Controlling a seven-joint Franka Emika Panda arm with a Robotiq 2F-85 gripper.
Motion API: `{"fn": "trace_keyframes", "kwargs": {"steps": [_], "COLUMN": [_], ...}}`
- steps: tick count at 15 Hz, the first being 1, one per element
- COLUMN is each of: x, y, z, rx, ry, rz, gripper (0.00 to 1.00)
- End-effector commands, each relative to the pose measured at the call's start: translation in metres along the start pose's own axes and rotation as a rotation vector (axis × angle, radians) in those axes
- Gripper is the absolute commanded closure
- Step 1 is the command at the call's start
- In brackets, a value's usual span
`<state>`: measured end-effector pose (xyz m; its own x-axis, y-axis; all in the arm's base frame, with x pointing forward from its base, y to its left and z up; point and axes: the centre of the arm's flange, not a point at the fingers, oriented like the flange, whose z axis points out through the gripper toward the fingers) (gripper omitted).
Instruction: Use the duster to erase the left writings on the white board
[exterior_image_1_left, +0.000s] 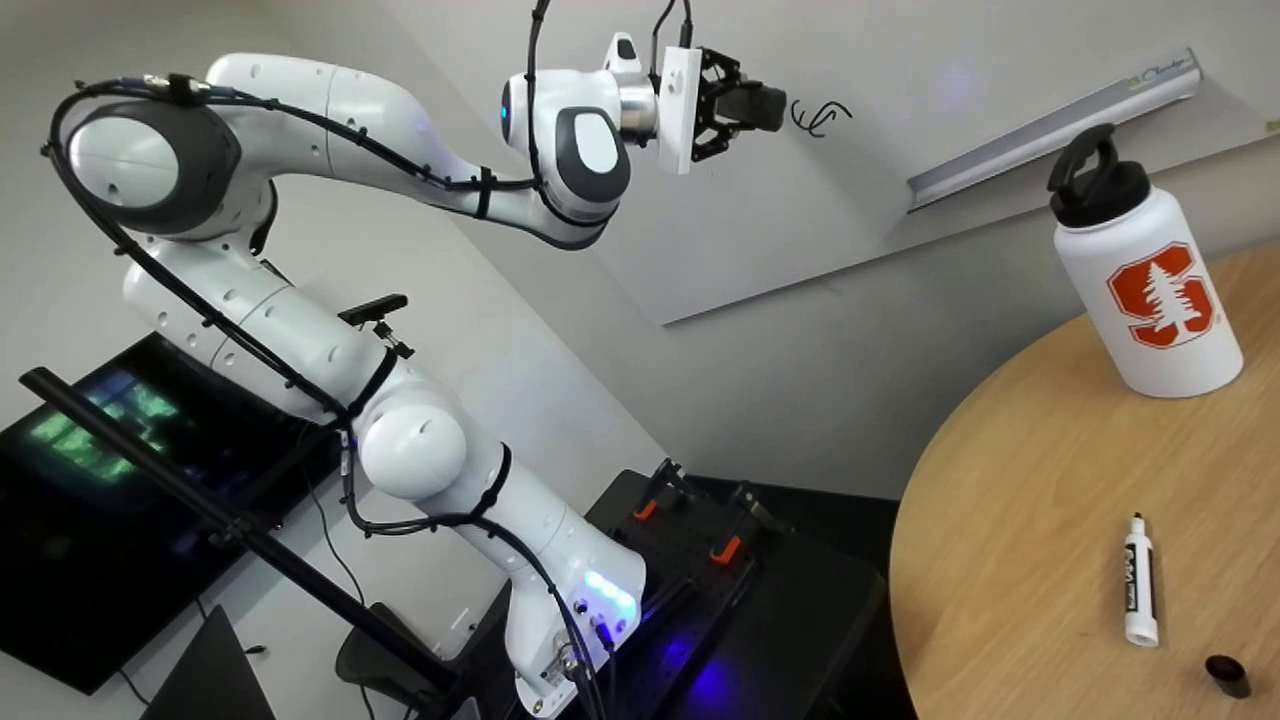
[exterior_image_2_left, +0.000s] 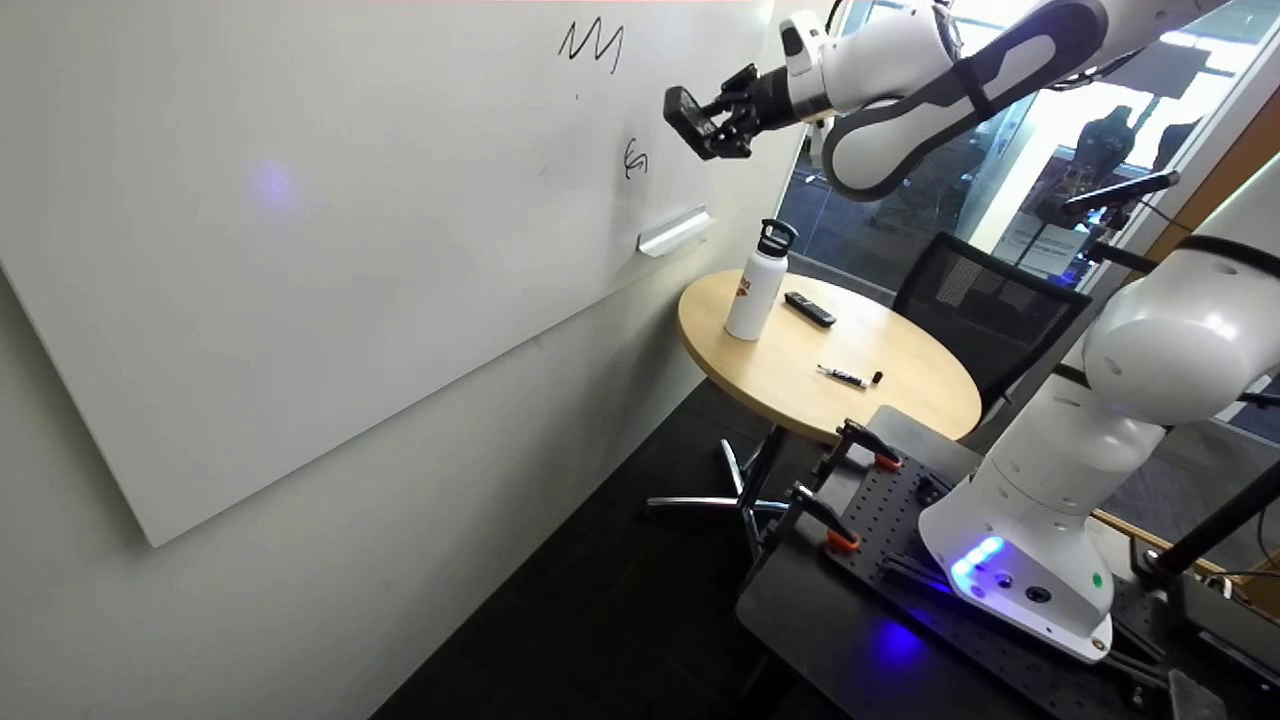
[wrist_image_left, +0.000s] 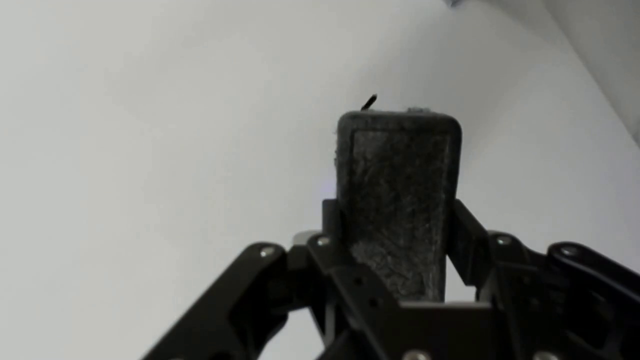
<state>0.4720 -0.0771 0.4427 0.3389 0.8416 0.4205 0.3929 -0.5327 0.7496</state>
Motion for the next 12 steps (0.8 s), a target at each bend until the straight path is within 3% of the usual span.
{"fn": "trace_keyframes", "kwargs": {"steps": [1, 5, 6, 8, 12], "x": [0.006, 0.000, -0.001, 0.008, 0.060], "y": [0.003, -0.002, -0.002, -0.001, 0.010], "z": [-0.001, 0.002, 0.002, 0.006, 0.003], "rx": [-0.004, 0.008, 0.007, -0.028, -0.062], "ry": [0.008, -0.003, -0.005, 0.063, 0.178], "rz": [-0.006, -0.001, 0.001, -0.061, -0.244], "gripper": [0.47, 0.47, 0.72, 0.72, 0.72]}}
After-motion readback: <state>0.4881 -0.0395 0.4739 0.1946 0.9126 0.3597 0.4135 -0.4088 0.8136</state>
